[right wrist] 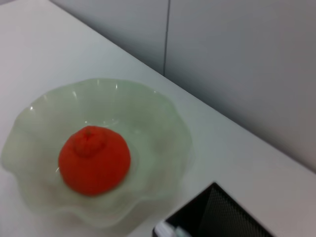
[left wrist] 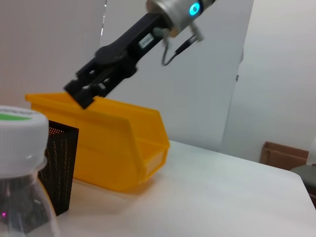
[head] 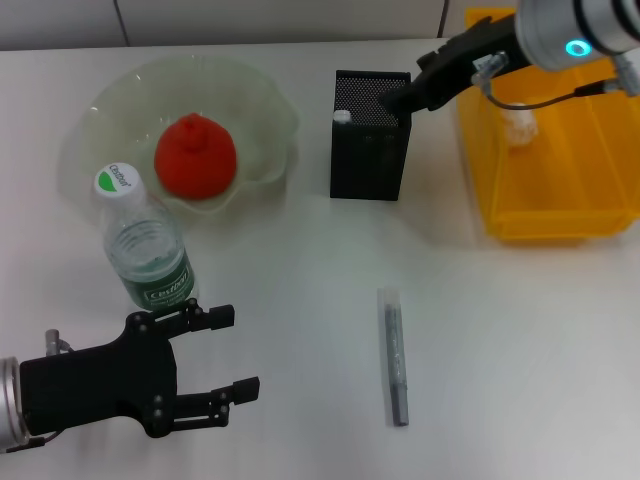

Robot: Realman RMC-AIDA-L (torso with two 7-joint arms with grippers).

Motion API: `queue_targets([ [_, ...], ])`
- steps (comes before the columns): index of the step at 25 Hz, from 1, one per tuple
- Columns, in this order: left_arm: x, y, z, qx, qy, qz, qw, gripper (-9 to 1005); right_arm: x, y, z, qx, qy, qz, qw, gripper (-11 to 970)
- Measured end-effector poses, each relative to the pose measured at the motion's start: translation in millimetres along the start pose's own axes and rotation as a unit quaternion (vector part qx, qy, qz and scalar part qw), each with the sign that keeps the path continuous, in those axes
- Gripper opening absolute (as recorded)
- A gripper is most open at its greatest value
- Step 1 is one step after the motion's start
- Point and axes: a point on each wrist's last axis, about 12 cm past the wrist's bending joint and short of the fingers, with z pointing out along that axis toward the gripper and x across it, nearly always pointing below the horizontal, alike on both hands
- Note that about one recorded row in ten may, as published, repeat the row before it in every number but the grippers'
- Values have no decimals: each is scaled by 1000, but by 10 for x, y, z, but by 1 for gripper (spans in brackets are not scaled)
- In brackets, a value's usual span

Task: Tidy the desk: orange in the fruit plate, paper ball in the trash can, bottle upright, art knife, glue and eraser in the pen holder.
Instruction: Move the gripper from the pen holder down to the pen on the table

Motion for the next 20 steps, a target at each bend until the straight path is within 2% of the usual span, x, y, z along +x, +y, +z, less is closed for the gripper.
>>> queue_targets([
  [3,-3,1,1,1,1,-2,1000,846,1,122,-182,-6,26,14,1000,580],
  [4,-7,4,5,2,1,-3,1000,846,37,240,-240,-14,44,21,999,604],
  [7,-12,8,9,3,2,-3,1000,846,86,332,-235,-22,64,29,997,684],
  [9,-17,12,14,4,2,-3,1000,846,202,462,-129,-39,107,34,993,751],
  [11,-20,14,19,5,2,-4,1000,846,258,515,-65,-45,125,32,991,817],
  [14,-23,15,20,6,2,-8,1000,846,435,686,147,-62,174,21,983,816],
  [20,-22,12,22,7,3,-8,1000,846,523,776,285,-68,194,18,978,814],
])
